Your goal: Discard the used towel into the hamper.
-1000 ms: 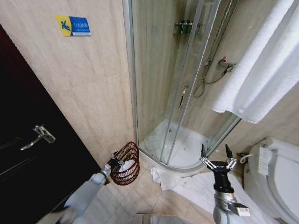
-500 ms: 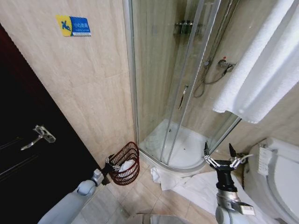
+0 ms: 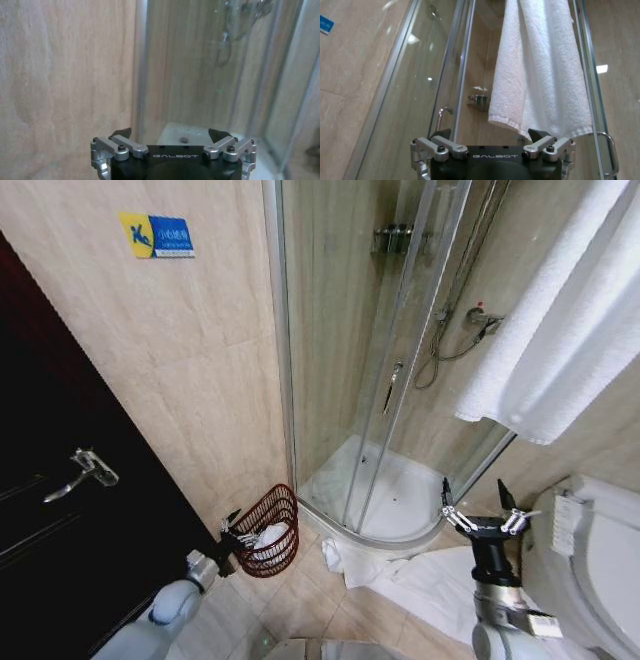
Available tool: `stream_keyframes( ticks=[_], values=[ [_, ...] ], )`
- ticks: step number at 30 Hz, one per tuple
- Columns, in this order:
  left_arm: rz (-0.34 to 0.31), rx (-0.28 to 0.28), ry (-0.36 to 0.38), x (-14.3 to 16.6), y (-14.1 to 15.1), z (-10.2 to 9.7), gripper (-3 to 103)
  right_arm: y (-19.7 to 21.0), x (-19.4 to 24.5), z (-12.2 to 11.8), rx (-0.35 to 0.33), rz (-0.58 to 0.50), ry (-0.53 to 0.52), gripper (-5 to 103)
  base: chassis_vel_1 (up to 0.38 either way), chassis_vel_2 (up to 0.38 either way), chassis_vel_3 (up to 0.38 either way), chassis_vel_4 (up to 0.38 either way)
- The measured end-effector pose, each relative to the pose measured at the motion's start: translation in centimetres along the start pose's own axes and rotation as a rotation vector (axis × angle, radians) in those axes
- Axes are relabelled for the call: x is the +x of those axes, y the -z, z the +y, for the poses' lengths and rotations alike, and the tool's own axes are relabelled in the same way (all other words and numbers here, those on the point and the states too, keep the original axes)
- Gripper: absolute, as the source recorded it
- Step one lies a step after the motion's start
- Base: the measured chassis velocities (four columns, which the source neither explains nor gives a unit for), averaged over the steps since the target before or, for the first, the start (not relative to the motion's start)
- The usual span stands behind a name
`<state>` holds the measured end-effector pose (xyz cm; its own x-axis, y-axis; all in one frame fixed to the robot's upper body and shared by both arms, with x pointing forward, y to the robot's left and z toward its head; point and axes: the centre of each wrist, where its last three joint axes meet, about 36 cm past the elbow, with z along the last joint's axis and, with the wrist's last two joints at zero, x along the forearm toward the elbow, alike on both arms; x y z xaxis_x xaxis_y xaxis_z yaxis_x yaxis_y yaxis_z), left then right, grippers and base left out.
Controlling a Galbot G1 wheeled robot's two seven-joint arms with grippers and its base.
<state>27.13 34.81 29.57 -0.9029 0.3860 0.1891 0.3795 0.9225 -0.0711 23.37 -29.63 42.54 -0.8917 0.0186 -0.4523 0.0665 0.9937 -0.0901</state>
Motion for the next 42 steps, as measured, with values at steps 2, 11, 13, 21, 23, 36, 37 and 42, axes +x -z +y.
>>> stream_keyframes(
  ticks=[2, 11, 13, 21, 23, 36, 37, 42],
  values=[
    [-0.005, 0.013, -0.007, 0.9, 0.5, -0.6, 100, 0.3, -0.2, 0.0, -0.003, 0.0, -0.004, 100, 0.0, 0.0, 0.0, 0.0],
    [-0.052, 0.017, 0.073, 4.0, 2.6, -3.0, 100, 2.7, -1.3, 0.0, -0.034, -0.012, -0.013, 100, 0.0, 0.0, 0.0, 0.0],
    [-0.055, 0.023, 0.095, 4.5, 2.7, -3.9, 100, 3.3, -1.4, 0.0, -0.042, -0.004, -0.013, 100, 0.0, 0.0, 0.0, 0.0],
    [-0.117, 0.046, 0.191, 4.9, 3.3, -7.8, 100, 4.8, -1.7, -0.4, -0.053, 0.031, -0.018, 100, 0.0, 0.0, 0.0, 0.0],
    [-0.13, 0.047, 0.203, 4.7, 3.3, -8.2, 100, 4.8, -1.6, -0.5, -0.054, 0.034, -0.019, 100, 0.0, 0.0, 0.0, 0.0],
    [-0.275, 0.114, 0.205, 3.5, 9.1, -14.0, 100, 5.0, -1.6, -0.8, -0.068, 0.066, -0.021, 100, 0.0, 0.0, 0.0, 0.0],
    [-0.277, 0.108, 0.195, 3.5, 9.7, -13.9, 100, 5.0, -1.7, -0.7, -0.069, 0.065, -0.022, 100, 0.0, 0.0, 0.0, 0.0],
    [-0.261, 0.064, 0.151, 3.8, 12.1, -13.4, 100, 4.9, -2.0, -0.7, -0.074, 0.064, -0.022, 100, 0.0, 0.0, 0.0, 0.0]
  ],
)
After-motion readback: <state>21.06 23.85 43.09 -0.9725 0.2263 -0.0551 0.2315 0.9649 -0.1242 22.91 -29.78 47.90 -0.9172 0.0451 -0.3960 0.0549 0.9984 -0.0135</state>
